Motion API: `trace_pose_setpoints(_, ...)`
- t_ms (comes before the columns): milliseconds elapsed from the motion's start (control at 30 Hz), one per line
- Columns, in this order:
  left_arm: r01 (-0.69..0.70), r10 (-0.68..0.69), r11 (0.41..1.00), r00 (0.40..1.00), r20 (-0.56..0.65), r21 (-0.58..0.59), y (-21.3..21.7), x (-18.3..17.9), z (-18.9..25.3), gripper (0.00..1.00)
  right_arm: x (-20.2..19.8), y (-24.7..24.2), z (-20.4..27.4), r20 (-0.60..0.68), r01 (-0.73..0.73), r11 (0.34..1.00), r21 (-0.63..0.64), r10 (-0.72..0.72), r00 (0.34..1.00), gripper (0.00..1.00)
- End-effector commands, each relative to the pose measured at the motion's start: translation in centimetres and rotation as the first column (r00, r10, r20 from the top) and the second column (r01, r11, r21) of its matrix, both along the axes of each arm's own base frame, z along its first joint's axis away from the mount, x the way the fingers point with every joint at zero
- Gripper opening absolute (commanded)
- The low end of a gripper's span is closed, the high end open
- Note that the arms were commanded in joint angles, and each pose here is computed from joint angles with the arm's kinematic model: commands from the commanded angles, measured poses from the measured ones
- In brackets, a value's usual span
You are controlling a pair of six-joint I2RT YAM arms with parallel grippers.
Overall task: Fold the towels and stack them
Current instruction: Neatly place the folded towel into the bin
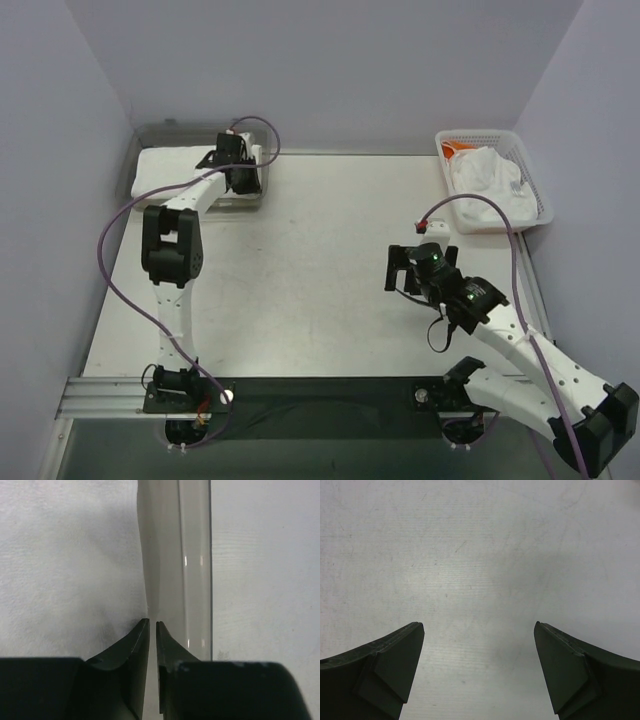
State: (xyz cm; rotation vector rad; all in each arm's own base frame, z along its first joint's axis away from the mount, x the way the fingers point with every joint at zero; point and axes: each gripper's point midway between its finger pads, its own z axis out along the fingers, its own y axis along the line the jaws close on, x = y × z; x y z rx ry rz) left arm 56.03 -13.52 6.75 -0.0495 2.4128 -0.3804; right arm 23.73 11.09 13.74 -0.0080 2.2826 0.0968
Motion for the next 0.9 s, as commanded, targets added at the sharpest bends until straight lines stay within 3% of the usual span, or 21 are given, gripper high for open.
trace_pose_setpoints(0,0.014,-0.006,0.999,0.98,0.197,-0.042,0.0,0.7,11.2,0.23,-0.1,-2.4,1.6,0.062,0.052,0.996,-0.067,-0.048,0.997,0.97)
trace_pose_setpoints(100,0.004,0.017,0.998,0.954,0.3,-0.068,0.4,-0.5,17.7,0.37,0.0,-3.6,4.0,0.134,0.082,0.994,-0.077,-0.072,0.988,0.98)
trace_pose_setpoints(200,-0.017,0.051,0.996,0.911,0.408,-0.086,1.3,-4.0,25.4,0.5,-0.4,-4.7,6.4,0.201,0.108,0.992,-0.073,-0.091,0.975,0.98)
trace_pose_setpoints(300,-0.068,0.081,0.997,0.913,0.4,-0.048,3.1,-7.8,25.9,0.65,-1.2,-6.5,8.7,0.27,0.144,0.987,-0.076,-0.119,0.956,0.99)
trace_pose_setpoints(333,-0.091,0.1,0.995,0.879,0.465,-0.042,4.2,-10.4,29.1,0.69,-1.7,-7.1,9.5,0.295,0.154,0.986,-0.069,-0.127,0.947,0.99)
trace_pose_setpoints(400,-0.126,0.116,0.992,0.89,0.44,-0.007,5.6,-13.8,27.0,0.77,-2.3,-8.1,10.6,0.328,0.162,0.983,-0.082,-0.127,0.936,1.0)
trace_pose_setpoints(433,-0.178,0.158,0.984,0.842,0.516,-0.011,7.1,-17.0,30.0,0.8,-2.9,-8.9,11.4,0.358,0.18,0.981,-0.072,-0.143,0.923,1.0)
trace_pose_setpoints(467,-0.196,0.162,0.981,0.834,0.528,0.008,7.9,-18.7,29.8,0.9,-3.2,-9.4,11.8,0.374,0.184,0.98,-0.076,-0.143,0.916,1.0)
trace_pose_setpoints(500,-0.22,0.173,0.975,0.844,0.508,0.034,8.7,-20.4,27.6,0.93,-3.5,-9.7,12.2,0.389,0.182,0.98,-0.085,-0.136,0.911,1.0)
trace_pose_setpoints(533,-0.283,0.218,0.959,0.788,0.576,0.024,10.5,-23.6,29.4,0.97,-4.1,-10.5,12.8,0.418,0.193,0.978,-0.074,-0.145,0.897,1.0)
trace_pose_setpoints(600,-0.343,0.264,0.939,0.774,0.575,0.032,12.0,-26.6,27.0,0.97,-4.7,-11.1,12.9,0.439,0.196,0.978,-0.072,-0.145,0.887,1.0)
trace_pose_setpoints(633,-0.381,0.299,0.924,0.709,0.639,-0.01,13.2,-29.4,28.5,0.97,-5.2,-11.6,13.1,0.458,0.195,0.978,-0.071,-0.142,0.878,1.0)
trace_pose_setpoints(733,-0.451,0.366,0.891,0.641,0.675,-0.055,15.1,-33.4,26.0,0.97,-6.0,-12.3,12.2,0.473,0.206,0.977,-0.06,-0.154,0.868,1.0)
trace_pose_setpoints(867,-0.494,0.418,0.863,0.582,0.697,-0.105,16.3,-36.6,23.0,0.98,-6.7,-13.0,11.4,0.488,0.223,0.974,-0.041,-0.175,0.855,1.0)
